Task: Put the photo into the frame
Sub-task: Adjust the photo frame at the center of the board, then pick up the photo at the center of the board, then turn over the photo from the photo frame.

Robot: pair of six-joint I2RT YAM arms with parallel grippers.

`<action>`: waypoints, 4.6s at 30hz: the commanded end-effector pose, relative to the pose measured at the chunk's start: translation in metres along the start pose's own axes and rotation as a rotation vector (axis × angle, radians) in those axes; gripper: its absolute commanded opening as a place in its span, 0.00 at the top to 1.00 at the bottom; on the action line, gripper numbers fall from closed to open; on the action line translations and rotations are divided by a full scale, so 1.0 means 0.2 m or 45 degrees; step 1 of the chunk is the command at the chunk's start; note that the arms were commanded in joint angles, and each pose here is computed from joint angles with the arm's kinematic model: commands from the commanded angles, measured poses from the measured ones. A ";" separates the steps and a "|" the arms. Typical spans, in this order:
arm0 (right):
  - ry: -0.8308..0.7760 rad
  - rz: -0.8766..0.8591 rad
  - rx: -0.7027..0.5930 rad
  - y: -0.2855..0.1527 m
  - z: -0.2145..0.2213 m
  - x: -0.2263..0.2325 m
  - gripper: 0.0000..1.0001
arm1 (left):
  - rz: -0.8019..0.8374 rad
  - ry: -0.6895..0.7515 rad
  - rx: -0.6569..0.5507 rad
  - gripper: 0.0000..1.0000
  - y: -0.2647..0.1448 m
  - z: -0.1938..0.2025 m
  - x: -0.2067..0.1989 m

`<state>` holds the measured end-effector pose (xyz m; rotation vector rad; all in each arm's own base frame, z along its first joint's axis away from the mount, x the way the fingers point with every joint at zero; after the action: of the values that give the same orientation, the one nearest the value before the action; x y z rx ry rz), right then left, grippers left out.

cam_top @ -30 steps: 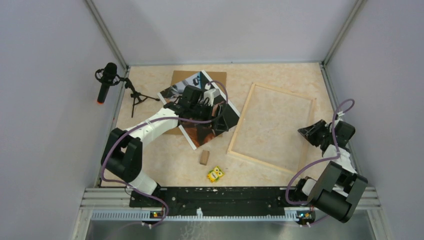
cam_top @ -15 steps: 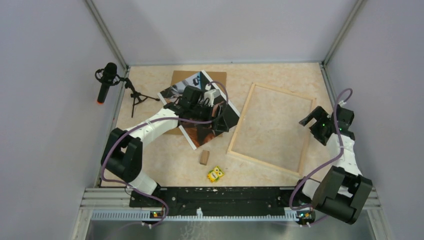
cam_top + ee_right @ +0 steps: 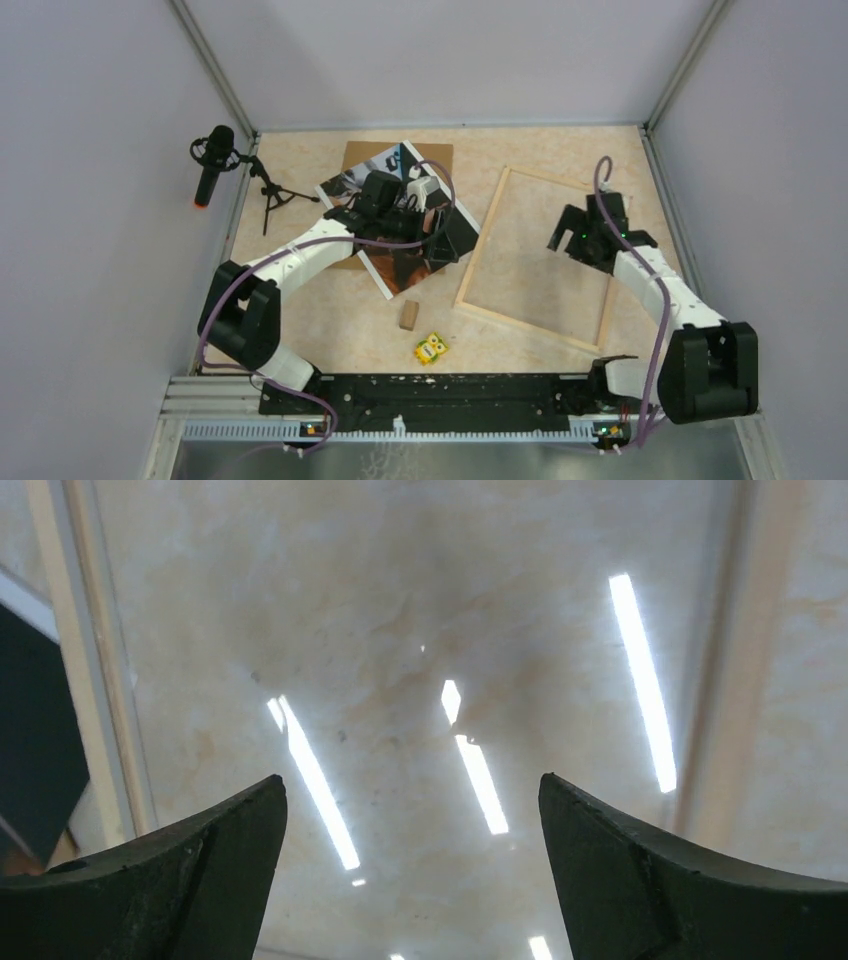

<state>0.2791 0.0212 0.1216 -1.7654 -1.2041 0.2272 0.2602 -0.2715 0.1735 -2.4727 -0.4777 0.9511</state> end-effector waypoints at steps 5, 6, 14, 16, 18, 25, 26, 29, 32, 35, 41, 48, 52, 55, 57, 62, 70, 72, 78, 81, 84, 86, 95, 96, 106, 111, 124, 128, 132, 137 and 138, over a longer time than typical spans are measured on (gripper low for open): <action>-0.254 -0.258 0.102 0.01 0.28 0.57 0.09 | -0.027 0.019 -0.089 0.10 -0.06 -0.07 0.02; -0.284 -0.290 0.126 0.01 0.34 0.64 0.09 | -0.041 0.014 -0.101 0.10 -0.08 -0.07 0.03; -0.331 -0.488 0.292 0.01 0.58 0.91 0.13 | -0.133 -0.080 -0.172 0.09 -0.15 -0.10 0.16; -0.337 -0.523 0.282 -0.01 0.57 0.92 0.12 | -0.140 -0.120 -0.175 0.06 -0.15 -0.10 0.19; -0.348 -0.554 0.307 -0.03 0.59 0.93 0.11 | -0.163 -0.163 -0.182 0.03 -0.16 -0.10 0.23; -0.319 -0.641 0.403 -0.04 0.72 0.97 0.11 | -0.285 -0.403 -0.246 0.02 -0.26 -0.08 0.44; -0.329 -0.637 0.416 -0.04 0.75 0.97 0.12 | -0.291 -0.426 -0.256 0.02 -0.27 -0.07 0.46; -0.377 -0.638 0.445 -0.04 0.83 1.00 0.12 | -0.313 -0.473 -0.271 0.02 -0.29 -0.07 0.51; -0.436 -0.638 0.502 -0.03 0.94 1.04 0.13 | -0.345 -0.519 -0.266 0.02 -0.30 -0.05 0.56; -0.498 -0.625 0.551 0.00 1.06 1.07 0.16 | -0.377 -0.552 -0.258 0.02 -0.31 -0.03 0.60; -0.518 -0.470 0.491 0.08 1.08 0.97 0.20 | -0.428 -0.662 -0.204 0.02 -0.27 0.04 0.67; -0.500 -0.257 0.368 0.12 0.93 0.77 0.20 | -0.475 -0.859 -0.139 0.02 -0.22 0.16 0.74; -0.464 -0.291 0.317 0.09 0.82 0.78 0.18 | -0.487 -0.943 -0.108 0.02 -0.20 0.22 0.76; -0.418 -0.285 0.339 0.12 0.78 0.76 0.18 | -0.485 -0.980 -0.095 0.02 -0.19 0.24 0.77; -0.398 -0.323 0.346 0.12 0.76 0.80 0.18 | -0.483 -0.998 -0.090 0.02 -0.19 0.25 0.78; -0.207 -0.450 0.352 0.16 0.70 0.93 0.16 | -0.463 -1.038 -0.075 0.02 -0.18 0.27 0.78; 0.110 -0.555 0.379 0.29 0.46 0.95 0.16 | -0.431 -1.146 -0.011 0.02 -0.13 0.36 0.79; 0.109 -0.548 0.357 0.33 0.41 0.95 0.16 | -0.426 -1.158 0.002 0.02 -0.12 0.37 0.79; 0.004 -0.610 0.433 0.46 0.36 1.02 0.17 | -0.451 -1.160 0.000 0.02 -0.13 0.38 0.80; -0.031 -0.655 0.511 0.50 0.39 1.06 0.20 | -0.450 -1.165 0.004 0.02 -0.12 0.38 0.81; 0.005 -0.812 0.619 0.48 0.45 1.13 0.25 | -0.452 -1.165 0.008 0.02 -0.12 0.38 0.81; 0.056 -0.912 0.672 0.45 0.48 1.16 0.28 | -0.453 -1.166 0.008 0.02 -0.12 0.38 0.81; 0.169 -1.063 0.698 0.40 0.48 1.23 0.52 | -0.419 -1.171 0.008 0.02 -0.11 0.38 0.80; 0.172 -1.058 0.684 0.41 0.48 1.23 0.58 | -0.414 -1.164 0.002 0.02 -0.11 0.38 0.80; 0.059 -0.975 0.436 0.22 0.27 1.22 1.00 | -0.521 -0.677 -0.228 0.02 -0.33 0.05 0.70; -0.021 -0.866 0.192 -0.09 -0.04 0.99 1.00 | -0.589 -0.434 -0.420 0.02 -0.49 -0.12 0.56; -0.465 0.013 -0.485 -0.98 -0.73 0.24 1.00 | -0.422 -0.396 -0.408 0.02 -0.44 -0.15 0.45; -0.703 0.005 -0.574 -1.10 -0.70 0.37 1.00 | -0.420 -0.388 -0.413 0.02 -0.44 -0.15 0.45; -1.160 0.155 -0.419 -0.91 -0.33 0.50 1.00 | -0.434 -0.380 -0.415 0.02 -0.45 -0.15 0.45; -1.569 0.239 -0.291 -0.69 0.11 0.53 1.00 | -0.437 -0.383 -0.405 0.02 -0.44 -0.15 0.46; -1.622 0.233 -0.280 -0.67 0.17 0.53 1.00 | -0.438 -0.383 -0.405 0.02 -0.44 -0.15 0.46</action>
<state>0.2490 0.1347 0.2858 -1.8934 -1.9975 1.1199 0.3279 -0.1606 0.1811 -2.3450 -1.2081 1.2379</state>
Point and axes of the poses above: each gripper's point midway between its finger pads, its own y axis out along the fingers, its own x axis along the line the jaws close on, z = x × y, the point moved 3 cm from there along -y, back along the fingers, and after that the axes turned 11 degrees about y, right-handed, at the moved point
